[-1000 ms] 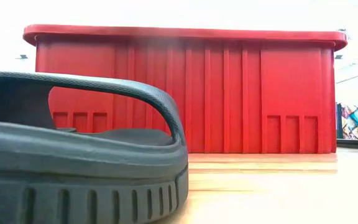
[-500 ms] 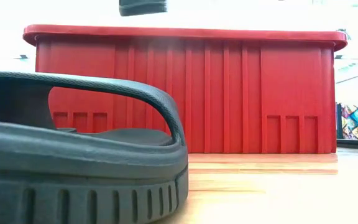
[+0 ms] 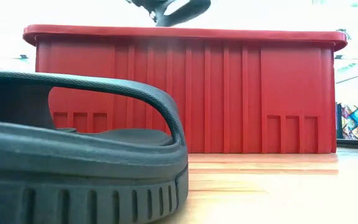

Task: Pick and place slides into bin
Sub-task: Put the black slide into the red bin

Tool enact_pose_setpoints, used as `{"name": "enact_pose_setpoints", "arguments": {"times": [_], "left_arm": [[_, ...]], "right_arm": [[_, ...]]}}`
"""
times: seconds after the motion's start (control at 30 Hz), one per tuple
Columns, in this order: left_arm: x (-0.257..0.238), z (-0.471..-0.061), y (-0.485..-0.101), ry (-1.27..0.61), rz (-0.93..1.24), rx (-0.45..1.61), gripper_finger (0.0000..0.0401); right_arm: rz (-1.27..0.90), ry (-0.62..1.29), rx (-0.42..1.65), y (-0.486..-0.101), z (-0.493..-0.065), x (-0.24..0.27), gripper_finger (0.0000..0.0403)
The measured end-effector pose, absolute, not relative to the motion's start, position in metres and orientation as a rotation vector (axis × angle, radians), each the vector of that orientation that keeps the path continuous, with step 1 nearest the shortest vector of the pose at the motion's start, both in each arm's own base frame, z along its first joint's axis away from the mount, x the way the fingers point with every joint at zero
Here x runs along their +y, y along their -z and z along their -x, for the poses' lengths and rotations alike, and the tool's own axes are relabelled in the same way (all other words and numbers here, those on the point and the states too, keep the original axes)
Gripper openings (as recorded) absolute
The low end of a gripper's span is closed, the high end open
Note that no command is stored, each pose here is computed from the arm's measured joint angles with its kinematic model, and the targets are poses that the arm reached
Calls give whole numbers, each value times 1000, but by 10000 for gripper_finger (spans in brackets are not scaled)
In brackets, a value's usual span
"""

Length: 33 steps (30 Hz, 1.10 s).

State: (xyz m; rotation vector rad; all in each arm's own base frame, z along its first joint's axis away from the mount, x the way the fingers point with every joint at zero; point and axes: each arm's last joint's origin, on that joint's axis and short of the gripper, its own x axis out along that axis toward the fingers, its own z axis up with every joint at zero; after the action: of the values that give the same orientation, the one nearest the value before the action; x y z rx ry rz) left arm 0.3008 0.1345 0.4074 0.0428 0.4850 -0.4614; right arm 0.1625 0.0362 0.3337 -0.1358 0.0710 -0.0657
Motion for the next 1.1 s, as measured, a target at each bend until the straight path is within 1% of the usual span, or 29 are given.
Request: {"name": "enact_pose_setpoints", "arguments": {"times": [0.07,0.17,0.3,0.33,0.6,0.73,0.9,1.0,1.1], "left_arm": [[137,-295,-402,443,-16,518,0],[137,-286,-384,423,32,666,0],[140,-267,-369,400,49,869,0],[142,-263,-367,403,42,892,0],[174,-247,-354,327,-76,985,0],[185,-246,-327,353,-111,1091,0],[181,-240,-289,436,-152,1213,0],[182,-237,-278,467,-150,1186,0],[185,-241,-267,469,-200,1125,0]], "right_arm": [[173,134,71,-336,-156,29,0],[226,191,65,-340,-142,19,0],[229,252,30,-345,-128,8,0],[226,266,22,-346,-125,6,0],[183,322,-3,-349,-118,-1,0],[151,346,4,-348,-121,-3,0],[104,365,-10,-349,-124,-5,0],[75,375,-38,-351,-126,-6,0],[71,381,-58,-353,-127,-6,0]]}}
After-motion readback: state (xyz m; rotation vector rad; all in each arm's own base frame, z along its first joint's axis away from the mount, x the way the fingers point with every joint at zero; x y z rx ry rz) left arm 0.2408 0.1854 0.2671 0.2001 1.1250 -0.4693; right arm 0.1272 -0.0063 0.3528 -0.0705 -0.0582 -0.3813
